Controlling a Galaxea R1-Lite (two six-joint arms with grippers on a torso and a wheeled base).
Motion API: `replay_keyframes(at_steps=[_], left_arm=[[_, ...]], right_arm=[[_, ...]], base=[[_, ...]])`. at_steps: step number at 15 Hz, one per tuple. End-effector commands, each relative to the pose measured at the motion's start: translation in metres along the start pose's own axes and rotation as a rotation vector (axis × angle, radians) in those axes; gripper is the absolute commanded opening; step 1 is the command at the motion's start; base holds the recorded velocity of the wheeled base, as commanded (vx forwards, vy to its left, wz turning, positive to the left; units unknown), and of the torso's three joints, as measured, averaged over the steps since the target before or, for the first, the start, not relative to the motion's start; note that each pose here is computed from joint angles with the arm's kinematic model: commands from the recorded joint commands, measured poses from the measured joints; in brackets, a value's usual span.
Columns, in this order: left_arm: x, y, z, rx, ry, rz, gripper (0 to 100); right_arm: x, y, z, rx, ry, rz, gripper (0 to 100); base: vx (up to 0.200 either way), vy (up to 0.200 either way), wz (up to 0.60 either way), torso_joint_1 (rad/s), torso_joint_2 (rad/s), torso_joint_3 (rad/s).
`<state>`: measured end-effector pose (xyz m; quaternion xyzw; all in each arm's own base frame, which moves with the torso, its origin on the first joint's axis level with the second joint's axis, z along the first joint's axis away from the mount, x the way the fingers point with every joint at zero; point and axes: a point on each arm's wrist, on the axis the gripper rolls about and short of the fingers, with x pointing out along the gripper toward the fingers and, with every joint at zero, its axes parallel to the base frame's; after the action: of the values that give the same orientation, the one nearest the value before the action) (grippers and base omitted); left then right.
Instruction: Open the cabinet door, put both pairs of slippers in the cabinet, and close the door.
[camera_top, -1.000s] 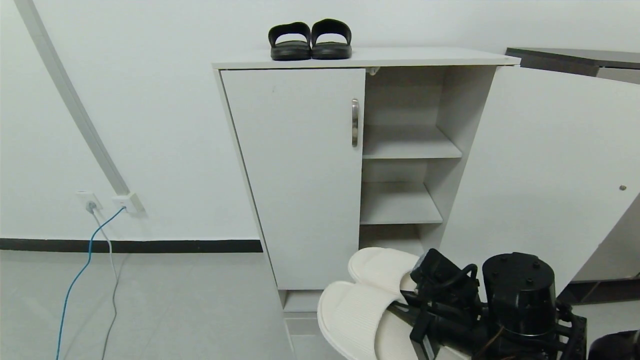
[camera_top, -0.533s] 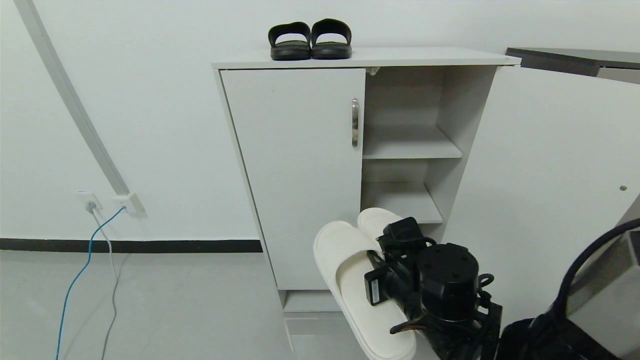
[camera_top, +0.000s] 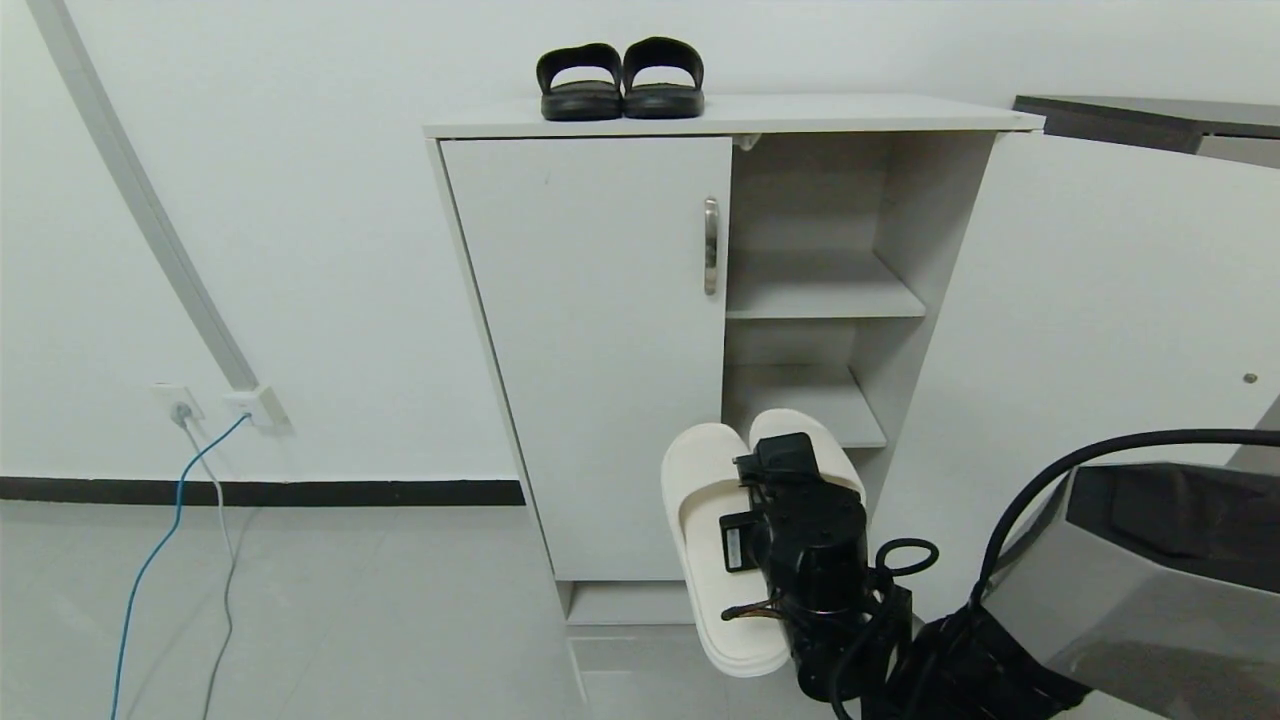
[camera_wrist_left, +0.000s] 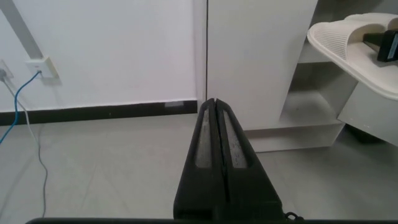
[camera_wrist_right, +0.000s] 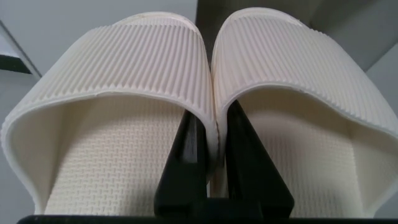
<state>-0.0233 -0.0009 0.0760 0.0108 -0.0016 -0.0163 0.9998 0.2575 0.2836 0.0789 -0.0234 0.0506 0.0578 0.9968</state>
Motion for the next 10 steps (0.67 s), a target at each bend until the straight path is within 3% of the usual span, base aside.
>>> replay_keyframes(at_steps=[1, 8, 10], left_arm=[[0.0, 0.0, 0.0, 0.0, 0.004, 0.0, 0], [0.0, 0.0, 0.0, 0.0, 0.003, 0.0, 0], [0.0, 0.0, 0.0, -0.005, 0.003, 0.0, 0]], right_arm=[[0.005, -0.002, -0.005, -0.006, 0.008, -0.013, 0], [0.015, -0.008, -0.009, -0.01, 0.016, -0.043, 0], [0.017, -0.007, -0.014, -0.017, 0.024, -0.043, 0]], base=[[0.0, -0.2, 0.0, -0.002, 0.0, 0.002], [0.0, -0.2, 0.0, 0.004, 0.0, 0.0], [0.0, 0.0, 0.0, 0.0, 0.0, 0.0]])
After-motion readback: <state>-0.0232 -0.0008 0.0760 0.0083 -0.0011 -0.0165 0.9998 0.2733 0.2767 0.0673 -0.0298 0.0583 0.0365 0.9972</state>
